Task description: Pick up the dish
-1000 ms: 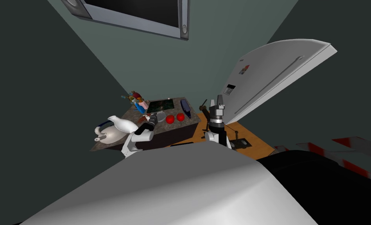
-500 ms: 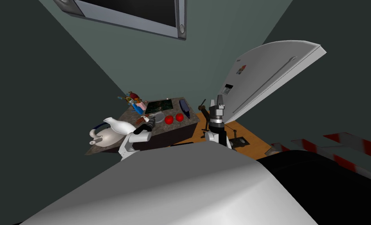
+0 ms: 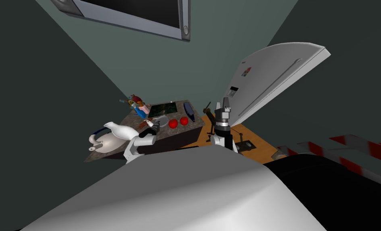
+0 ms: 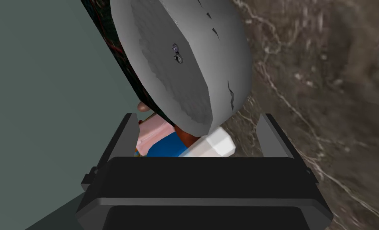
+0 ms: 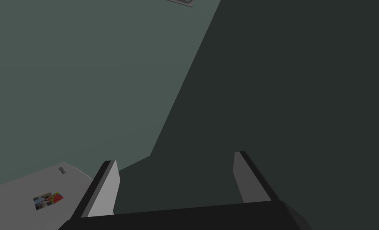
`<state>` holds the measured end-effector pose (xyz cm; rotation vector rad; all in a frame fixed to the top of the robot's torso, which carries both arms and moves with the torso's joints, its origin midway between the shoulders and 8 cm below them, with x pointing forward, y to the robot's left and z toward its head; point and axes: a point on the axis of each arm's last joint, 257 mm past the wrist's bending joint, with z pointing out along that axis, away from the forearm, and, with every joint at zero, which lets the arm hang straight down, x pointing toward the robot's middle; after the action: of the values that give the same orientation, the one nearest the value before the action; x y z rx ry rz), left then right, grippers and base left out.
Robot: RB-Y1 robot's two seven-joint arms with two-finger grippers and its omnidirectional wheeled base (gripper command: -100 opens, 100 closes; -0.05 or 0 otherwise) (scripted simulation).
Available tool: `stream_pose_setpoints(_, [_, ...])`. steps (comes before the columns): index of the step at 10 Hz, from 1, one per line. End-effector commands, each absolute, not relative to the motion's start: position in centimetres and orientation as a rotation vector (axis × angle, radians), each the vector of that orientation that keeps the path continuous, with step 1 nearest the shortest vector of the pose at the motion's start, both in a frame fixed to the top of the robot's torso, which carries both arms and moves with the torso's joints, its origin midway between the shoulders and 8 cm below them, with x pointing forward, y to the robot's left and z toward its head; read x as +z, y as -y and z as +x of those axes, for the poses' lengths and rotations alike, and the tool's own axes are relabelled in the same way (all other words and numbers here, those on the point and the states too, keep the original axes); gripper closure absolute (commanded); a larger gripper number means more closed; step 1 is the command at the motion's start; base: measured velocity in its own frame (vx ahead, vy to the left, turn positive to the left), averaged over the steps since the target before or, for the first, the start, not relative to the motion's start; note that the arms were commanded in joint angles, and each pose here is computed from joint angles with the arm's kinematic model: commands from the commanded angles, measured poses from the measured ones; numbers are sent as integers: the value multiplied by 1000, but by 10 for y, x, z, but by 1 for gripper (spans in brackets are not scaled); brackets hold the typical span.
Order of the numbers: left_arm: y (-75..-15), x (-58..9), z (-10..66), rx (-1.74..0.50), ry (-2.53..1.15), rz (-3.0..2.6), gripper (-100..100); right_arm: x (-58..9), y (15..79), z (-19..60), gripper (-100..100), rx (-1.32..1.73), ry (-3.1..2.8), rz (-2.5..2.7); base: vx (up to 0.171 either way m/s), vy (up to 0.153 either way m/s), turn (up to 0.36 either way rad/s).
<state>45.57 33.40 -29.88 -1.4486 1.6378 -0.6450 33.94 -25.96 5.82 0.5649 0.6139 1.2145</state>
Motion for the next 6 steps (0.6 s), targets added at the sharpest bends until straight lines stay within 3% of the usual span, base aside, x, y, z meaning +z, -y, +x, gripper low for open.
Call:
stream_pose_setpoints(1, [-338,-304,458,-643,-1633,-1451,-100,58,260,339,0,1215,-614,565,47,6,-33])
stream_pose_setpoints(2, [-336,-302,457,-644,-1635,-1451,-100,58,260,339,0,1215,-614,565,0,0,0])
stream_pose_setpoints(3, [-337,-302,457,-645,-1634,-1450,100,58,260,339,0,1215,-614,565,0,0,0])
stream_pose_setpoints(6, [-337,-302,457,-645,-1634,-1451,100,58,260,339,0,1215,-614,565,0,0,0])
